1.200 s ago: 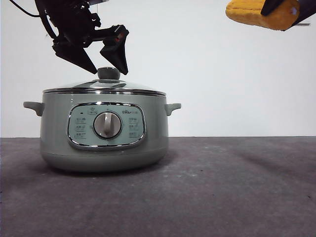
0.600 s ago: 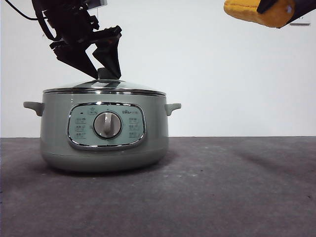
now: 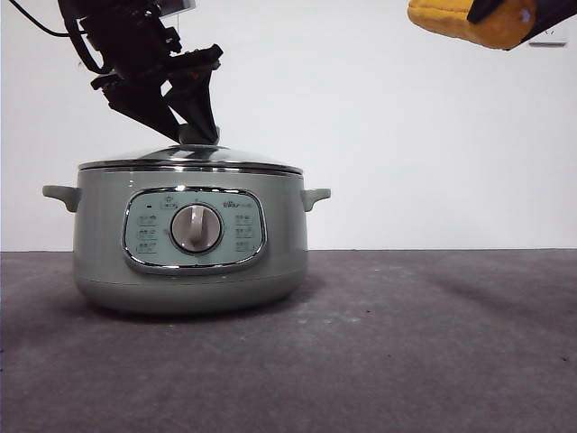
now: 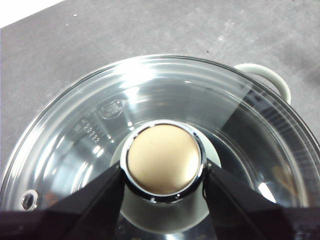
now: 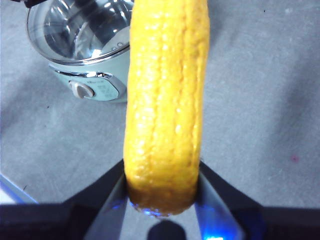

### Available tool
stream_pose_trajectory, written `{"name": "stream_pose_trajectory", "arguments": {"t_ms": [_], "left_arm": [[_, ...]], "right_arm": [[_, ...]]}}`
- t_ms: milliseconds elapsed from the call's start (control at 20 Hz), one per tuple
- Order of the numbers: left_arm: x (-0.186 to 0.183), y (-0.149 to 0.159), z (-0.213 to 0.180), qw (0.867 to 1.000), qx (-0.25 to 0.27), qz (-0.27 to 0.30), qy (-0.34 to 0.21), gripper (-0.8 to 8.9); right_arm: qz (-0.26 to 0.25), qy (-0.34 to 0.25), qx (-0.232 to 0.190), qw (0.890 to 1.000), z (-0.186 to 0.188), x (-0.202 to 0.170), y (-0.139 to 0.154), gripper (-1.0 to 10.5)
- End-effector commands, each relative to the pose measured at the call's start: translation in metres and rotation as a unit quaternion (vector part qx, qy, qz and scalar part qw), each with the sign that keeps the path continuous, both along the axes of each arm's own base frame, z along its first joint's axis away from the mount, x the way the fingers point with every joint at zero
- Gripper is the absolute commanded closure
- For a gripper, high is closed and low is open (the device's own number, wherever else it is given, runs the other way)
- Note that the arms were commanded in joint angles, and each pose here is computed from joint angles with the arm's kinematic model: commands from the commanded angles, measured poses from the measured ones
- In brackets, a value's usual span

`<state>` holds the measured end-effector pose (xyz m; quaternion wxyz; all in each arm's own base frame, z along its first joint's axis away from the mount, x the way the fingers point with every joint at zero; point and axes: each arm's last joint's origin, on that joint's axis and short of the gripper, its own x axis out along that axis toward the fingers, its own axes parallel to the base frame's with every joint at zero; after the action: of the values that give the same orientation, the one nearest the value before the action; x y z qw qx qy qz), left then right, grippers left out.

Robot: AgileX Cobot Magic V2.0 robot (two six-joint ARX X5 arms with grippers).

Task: Pick up the corn,open the lid,put the corn in the pot,close the lid

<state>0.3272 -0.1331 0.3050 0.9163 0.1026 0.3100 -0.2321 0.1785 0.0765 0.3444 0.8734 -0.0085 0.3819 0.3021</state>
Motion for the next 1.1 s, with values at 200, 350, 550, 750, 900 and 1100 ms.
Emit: {"name": "stream_pose_trajectory", "arguments": {"t_ms": [200,350,550,750,900,1100], "left_arm": [[-0.032,0.022,0.059,0.994,-0.062,0.005,-0.088,8.22],[-0.061,0.038,0.086,0.99,-0.08,0.011,-0.117,8.22],[-0.113,0.061,0.12,0.981,-0.109,0.027,-0.156,8.21],[-0.168,0.079,0.14,0.975,-0.118,0.033,-0.185,8.21],[-0.202,0.092,0.143,0.974,-0.108,0.059,-0.19,8.21],[-0.244,0.106,0.142,0.973,-0.107,0.075,-0.189,8.21]], "right_arm": [[0.005,-0.031,0.012,0.999,0.004,0.004,0.002,9.6],[0.011,-0.057,0.031,0.998,0.009,0.009,0.004,9.6],[0.021,-0.063,0.079,0.995,0.011,0.024,0.012,9.6],[0.052,-0.052,0.077,0.994,0.02,0.049,0.039,9.6],[0.088,-0.055,0.075,0.992,0.036,0.074,0.072,9.6],[0.115,-0.045,0.039,0.992,0.041,0.108,0.12,9.6]]}}
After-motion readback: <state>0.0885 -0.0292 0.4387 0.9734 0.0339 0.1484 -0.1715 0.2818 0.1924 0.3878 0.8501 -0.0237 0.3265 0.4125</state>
